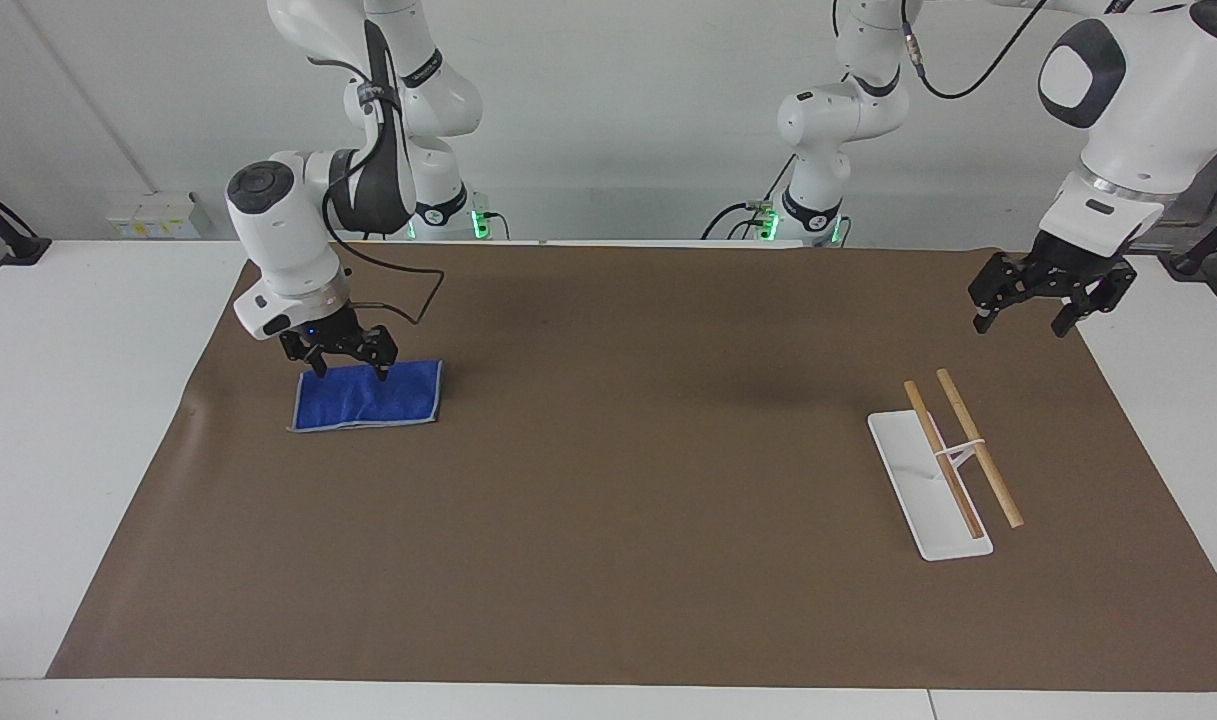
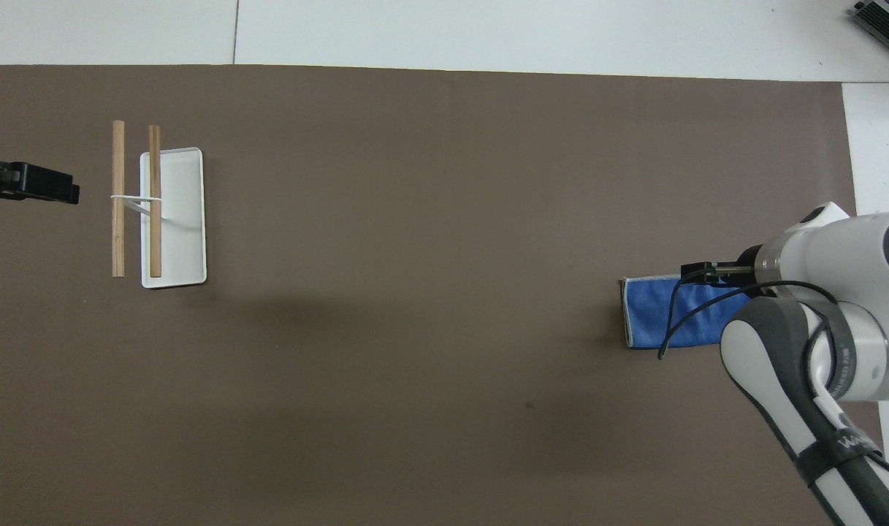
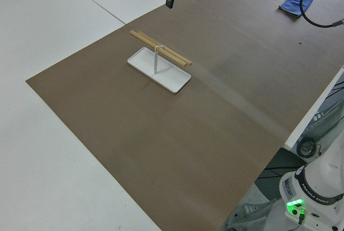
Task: Right arm passes towel to left arm to hang
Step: 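Lower the right gripper onto the blue towel and grasp its edge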
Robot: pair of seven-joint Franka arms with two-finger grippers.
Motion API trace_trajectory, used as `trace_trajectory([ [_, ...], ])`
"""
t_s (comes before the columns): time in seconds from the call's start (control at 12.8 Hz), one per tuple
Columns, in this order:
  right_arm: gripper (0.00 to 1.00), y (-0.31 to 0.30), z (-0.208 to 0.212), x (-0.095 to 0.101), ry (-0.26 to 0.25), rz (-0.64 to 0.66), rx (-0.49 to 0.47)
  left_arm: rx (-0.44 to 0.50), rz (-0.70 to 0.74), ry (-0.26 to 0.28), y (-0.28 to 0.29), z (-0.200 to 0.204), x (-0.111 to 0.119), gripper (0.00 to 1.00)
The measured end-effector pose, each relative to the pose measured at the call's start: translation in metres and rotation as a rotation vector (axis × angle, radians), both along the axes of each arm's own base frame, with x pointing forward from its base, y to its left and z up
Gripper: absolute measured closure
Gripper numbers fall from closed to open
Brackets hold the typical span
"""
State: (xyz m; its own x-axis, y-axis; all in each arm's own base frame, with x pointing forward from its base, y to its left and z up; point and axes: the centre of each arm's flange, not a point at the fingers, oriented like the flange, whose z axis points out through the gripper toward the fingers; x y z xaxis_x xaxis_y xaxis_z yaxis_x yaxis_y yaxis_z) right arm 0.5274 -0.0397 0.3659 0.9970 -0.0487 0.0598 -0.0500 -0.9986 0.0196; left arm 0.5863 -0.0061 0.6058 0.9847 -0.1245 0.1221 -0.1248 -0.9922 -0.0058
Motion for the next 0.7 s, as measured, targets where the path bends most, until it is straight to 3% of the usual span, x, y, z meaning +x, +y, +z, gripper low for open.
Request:
trace_trajectory([
  [0.31,0.0,-0.02,-0.056,-0.011,0.006,0.017,0.0,0.0,0.0,0.0,0.0,0.0,0.0,0.0],
  [0.7,0.0,0.0,-0.075,-0.019,0.01,0.054,0.002,0.0,0.0,0.0,0.0,0.0,0.0,0.0],
])
